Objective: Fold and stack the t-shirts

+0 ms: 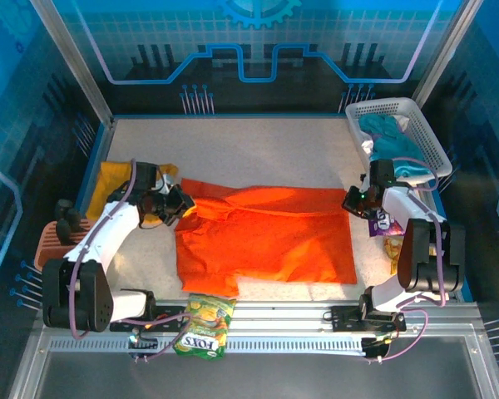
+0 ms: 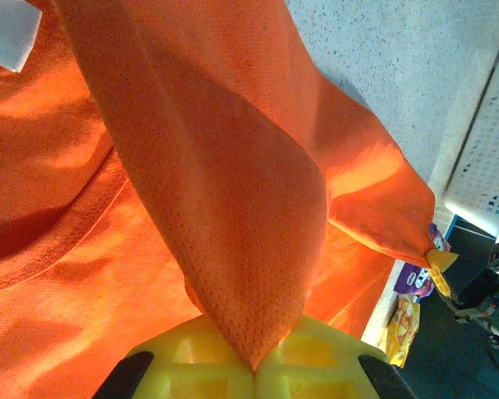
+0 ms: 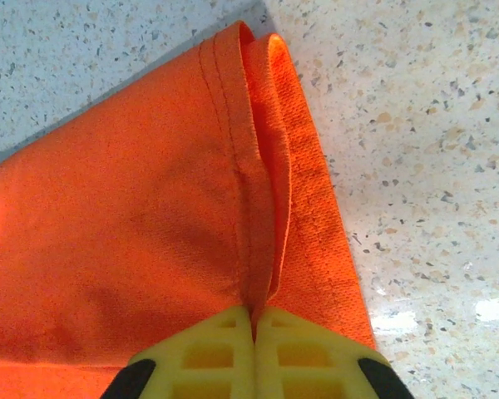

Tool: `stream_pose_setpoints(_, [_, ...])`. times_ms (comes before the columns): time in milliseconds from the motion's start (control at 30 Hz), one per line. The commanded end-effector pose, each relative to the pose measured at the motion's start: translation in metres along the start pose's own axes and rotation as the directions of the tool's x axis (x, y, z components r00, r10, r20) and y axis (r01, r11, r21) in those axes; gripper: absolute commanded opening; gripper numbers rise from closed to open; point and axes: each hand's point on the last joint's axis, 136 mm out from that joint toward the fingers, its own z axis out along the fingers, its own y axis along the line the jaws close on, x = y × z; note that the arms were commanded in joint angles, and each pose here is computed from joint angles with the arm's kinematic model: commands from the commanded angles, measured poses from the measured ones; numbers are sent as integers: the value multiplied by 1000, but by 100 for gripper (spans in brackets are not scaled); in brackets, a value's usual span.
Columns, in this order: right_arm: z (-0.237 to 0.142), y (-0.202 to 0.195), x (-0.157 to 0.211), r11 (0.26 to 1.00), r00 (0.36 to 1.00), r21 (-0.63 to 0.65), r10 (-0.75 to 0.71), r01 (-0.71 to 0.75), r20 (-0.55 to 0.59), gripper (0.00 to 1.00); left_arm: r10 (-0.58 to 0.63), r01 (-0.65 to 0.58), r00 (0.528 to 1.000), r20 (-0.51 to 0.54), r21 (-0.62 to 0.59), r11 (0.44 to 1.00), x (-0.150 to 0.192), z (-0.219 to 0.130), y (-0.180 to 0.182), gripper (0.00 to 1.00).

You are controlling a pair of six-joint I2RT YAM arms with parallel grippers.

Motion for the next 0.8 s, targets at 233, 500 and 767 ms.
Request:
stream_pose_setpoints(233, [8,-22,23,998,998,57,25,-22,-59,0,-63,58,997,-48,-84,995,19,10,44,0])
stream_pose_setpoints(500, [14,-30,29,996,996,88,35,-29,-77,0,-44,35,998,-36,-208,978,17,14,72,6])
stream_pose_setpoints(767, [11,-30,33,995,997,104,19,-10,-78,41,6,-19,999,-35,-397,918,15,7,106,50])
